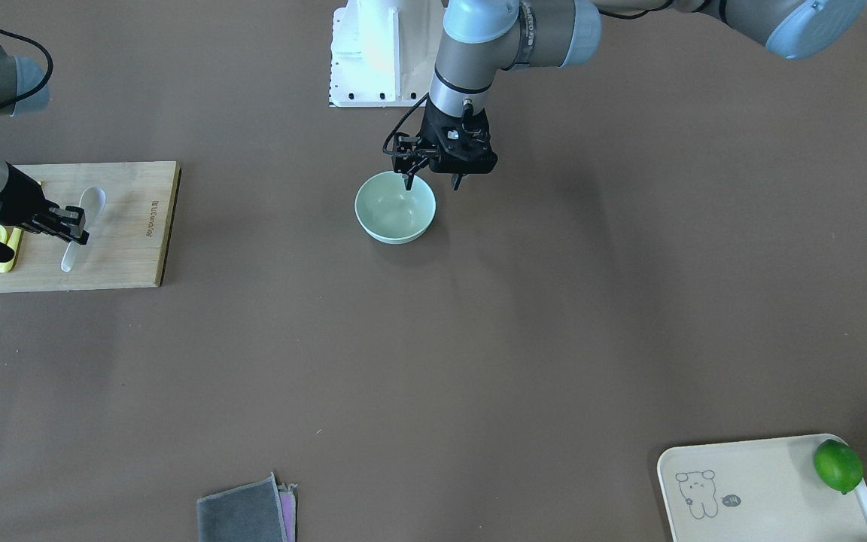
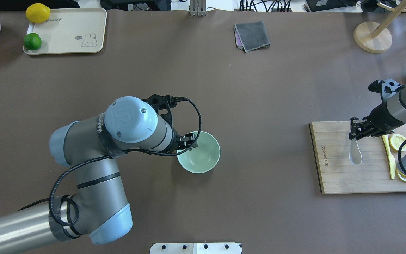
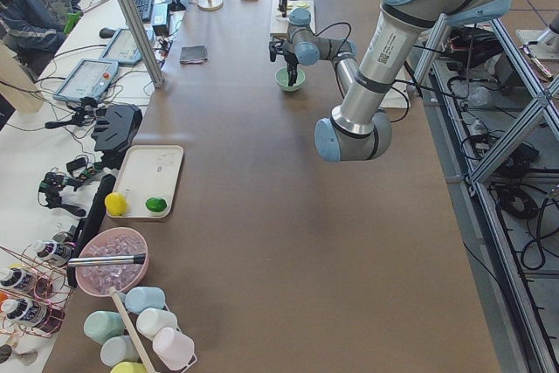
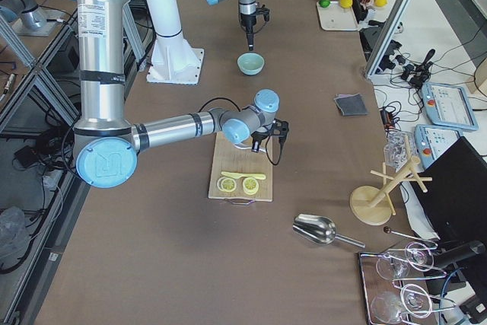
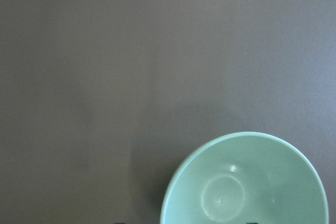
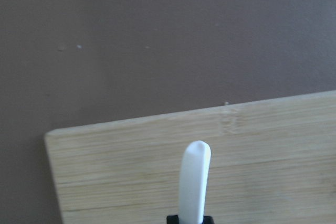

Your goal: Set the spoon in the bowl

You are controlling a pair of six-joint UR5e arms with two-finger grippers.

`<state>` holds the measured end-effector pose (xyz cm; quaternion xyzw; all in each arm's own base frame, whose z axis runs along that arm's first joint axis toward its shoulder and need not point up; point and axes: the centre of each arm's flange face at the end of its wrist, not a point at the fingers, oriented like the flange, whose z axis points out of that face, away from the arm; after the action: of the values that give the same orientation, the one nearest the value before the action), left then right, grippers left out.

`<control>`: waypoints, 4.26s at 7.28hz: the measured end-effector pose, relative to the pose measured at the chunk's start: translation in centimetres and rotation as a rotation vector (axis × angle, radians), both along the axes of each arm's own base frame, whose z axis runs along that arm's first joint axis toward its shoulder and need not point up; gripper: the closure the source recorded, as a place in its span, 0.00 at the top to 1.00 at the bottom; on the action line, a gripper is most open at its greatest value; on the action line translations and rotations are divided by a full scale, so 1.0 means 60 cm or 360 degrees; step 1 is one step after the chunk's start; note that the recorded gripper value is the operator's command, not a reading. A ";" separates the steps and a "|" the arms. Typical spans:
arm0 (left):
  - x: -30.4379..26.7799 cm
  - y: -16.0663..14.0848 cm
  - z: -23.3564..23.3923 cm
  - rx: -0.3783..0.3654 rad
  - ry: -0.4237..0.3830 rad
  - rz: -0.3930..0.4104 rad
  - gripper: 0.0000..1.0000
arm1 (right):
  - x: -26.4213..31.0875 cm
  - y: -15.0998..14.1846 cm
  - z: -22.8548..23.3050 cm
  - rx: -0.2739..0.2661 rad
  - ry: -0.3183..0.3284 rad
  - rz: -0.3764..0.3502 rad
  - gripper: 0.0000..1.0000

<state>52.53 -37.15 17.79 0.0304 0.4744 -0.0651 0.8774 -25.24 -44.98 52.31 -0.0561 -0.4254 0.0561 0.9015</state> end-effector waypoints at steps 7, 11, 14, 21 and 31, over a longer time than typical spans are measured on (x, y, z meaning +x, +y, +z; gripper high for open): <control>-0.317 -0.095 0.204 0.0270 -0.0129 0.0266 0.89 | -0.340 0.008 -0.434 -0.0276 -0.0255 0.0475 0.00; -0.331 -0.122 0.244 0.0297 -0.0191 0.0297 0.94 | -0.456 0.093 -0.501 -0.0230 -0.0265 0.0611 0.24; -0.369 -0.149 0.271 0.0344 -0.0245 0.0299 0.97 | -0.475 0.111 -0.501 -0.0188 -0.0256 0.0623 1.00; -0.733 -0.176 0.515 0.0524 -0.0412 0.0457 0.97 | 0.047 -0.062 -0.186 0.0181 -0.0034 0.0163 1.00; -0.899 -0.151 0.623 0.0364 -0.0346 0.0440 0.97 | 0.553 -0.033 0.206 0.0419 0.0096 -0.0083 1.00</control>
<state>-1.43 -46.21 55.18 0.0712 0.3810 0.1138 0.9148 7.96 -46.95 64.67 0.0534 -0.4003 -0.0222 0.9145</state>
